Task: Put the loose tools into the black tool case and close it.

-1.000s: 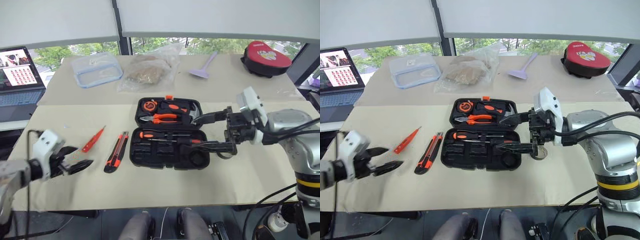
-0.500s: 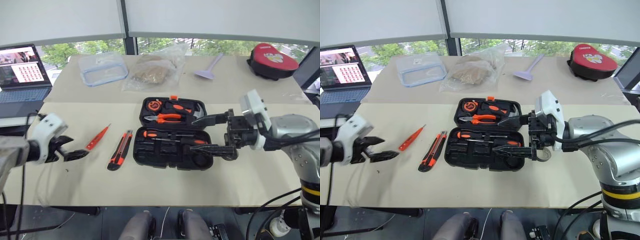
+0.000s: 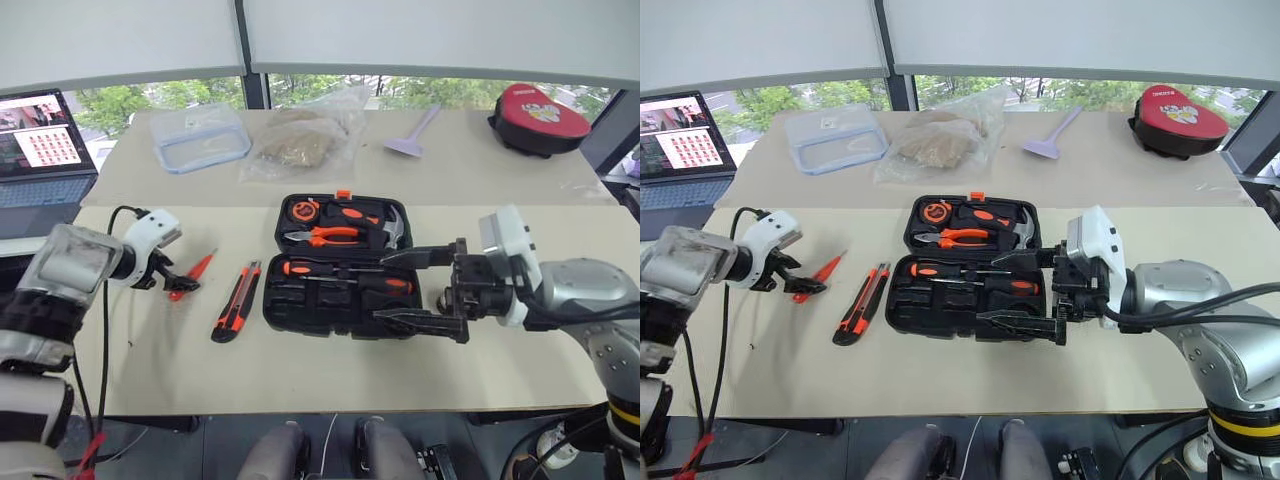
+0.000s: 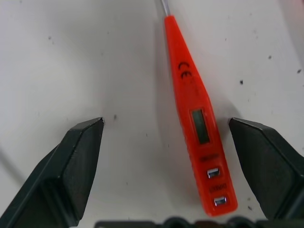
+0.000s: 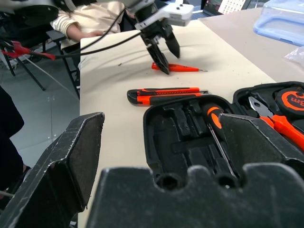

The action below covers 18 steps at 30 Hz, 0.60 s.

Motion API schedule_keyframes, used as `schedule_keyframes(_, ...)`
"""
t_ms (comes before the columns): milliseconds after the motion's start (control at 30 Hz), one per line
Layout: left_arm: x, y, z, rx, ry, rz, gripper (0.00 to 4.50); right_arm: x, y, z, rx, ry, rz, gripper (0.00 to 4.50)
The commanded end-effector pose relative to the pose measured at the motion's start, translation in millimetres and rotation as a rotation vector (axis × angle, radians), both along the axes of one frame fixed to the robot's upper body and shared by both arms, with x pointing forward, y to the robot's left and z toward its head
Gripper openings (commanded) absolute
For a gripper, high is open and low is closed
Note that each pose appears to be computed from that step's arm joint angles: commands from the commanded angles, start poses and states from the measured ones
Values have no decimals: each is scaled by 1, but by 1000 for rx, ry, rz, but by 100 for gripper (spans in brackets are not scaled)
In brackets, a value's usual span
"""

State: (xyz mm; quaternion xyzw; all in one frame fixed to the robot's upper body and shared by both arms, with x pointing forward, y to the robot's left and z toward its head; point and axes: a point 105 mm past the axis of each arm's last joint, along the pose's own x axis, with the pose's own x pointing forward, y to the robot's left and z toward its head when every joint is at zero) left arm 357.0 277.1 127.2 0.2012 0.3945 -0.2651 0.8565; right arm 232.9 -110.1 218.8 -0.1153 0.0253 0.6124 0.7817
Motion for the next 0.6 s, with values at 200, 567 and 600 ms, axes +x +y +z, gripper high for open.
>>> schedule_keyframes(200, 9, -14, 13, -25, -70, -136, 116, -4, -12, 8, 2, -39, -78, 450)
schedule_keyframes(567, -5, -160, 89, -42, -261, -912, 42, -20, -37, -9, -49, 31, -199, 450)
schedule_keyframes(600, -8, -171, 82, -39, -228, -957, 42, -19, -38, -10, -45, 31, -210, 450)
